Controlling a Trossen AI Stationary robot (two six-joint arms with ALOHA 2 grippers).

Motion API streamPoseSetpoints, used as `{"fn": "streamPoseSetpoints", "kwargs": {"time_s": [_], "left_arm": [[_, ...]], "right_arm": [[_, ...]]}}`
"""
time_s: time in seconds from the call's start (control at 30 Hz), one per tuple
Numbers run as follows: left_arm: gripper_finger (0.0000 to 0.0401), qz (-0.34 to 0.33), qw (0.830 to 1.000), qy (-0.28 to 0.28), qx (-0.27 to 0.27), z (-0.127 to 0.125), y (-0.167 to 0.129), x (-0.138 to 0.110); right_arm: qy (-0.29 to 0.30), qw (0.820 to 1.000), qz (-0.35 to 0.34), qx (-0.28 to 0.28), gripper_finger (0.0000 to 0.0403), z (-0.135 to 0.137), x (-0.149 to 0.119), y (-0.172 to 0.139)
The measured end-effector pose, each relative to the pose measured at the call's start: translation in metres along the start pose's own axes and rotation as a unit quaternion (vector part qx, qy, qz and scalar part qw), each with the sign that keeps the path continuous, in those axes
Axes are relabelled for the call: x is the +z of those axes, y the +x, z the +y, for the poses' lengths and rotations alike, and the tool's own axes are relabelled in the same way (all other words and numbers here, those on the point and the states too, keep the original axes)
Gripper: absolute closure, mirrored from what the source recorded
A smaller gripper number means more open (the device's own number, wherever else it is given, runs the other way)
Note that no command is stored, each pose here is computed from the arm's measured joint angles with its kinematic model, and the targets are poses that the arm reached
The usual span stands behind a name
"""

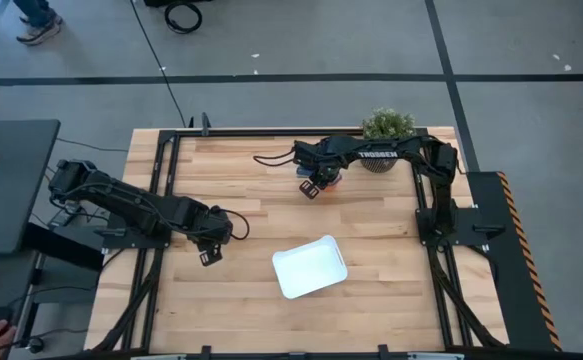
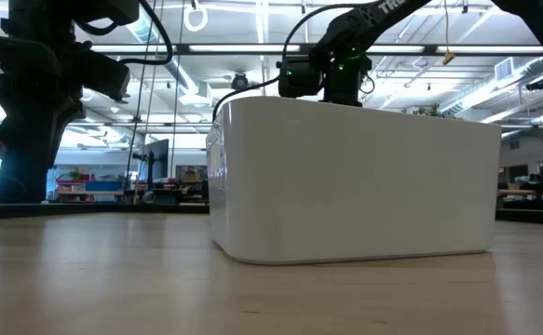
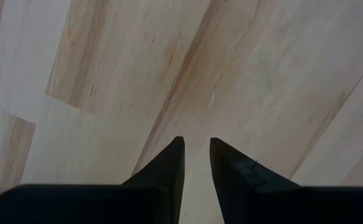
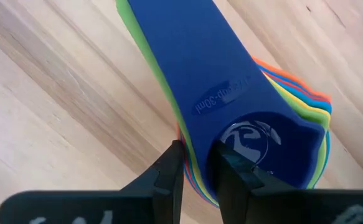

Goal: Nest measuring cups in basket
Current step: Put the nested measuring cups into the white bin

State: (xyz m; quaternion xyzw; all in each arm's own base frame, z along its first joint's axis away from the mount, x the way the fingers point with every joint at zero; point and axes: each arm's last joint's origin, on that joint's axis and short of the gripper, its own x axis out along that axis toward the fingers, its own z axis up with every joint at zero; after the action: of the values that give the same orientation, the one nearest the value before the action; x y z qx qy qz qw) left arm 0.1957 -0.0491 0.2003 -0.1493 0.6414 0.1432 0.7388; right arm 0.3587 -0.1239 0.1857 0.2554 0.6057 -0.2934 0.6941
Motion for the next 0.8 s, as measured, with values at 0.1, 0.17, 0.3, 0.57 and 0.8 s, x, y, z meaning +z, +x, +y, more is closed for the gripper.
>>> {"fn": "streamPoseSetpoints", "kwargs": {"time_s": [0.1,0.17,0.3,0.57,0.8], "left_arm": [[0.0317,0.000,1.000,0.000,0.000,0.000,0.000,0.000],[0.0317,0.000,1.000,0.000,0.000,0.000,0.000,0.000],[0.0317,0.000,1.000,0.000,0.000,0.000,0.000,0.000],[0.0317,0.000,1.000,0.001,0.000,0.000,0.000,0.000],[0.0317,0.000,1.000,0.001,0.000,0.000,0.000,0.000]], "right_arm": [[-0.009,1.000,0.005,0.012,0.0324,0.001,0.000,0.000],[-0.024,1.000,0.005,0.013,0.0324,0.001,0.000,0.000],[-0.026,1.000,0.004,0.010,0.0324,-0.002,0.001,0.000],[-0.050,0.998,0.010,0.027,0.0317,-0.009,0.005,0.000],[-0.037,0.996,0.008,0.081,0.0273,-0.008,0.014,-0.008]]}}
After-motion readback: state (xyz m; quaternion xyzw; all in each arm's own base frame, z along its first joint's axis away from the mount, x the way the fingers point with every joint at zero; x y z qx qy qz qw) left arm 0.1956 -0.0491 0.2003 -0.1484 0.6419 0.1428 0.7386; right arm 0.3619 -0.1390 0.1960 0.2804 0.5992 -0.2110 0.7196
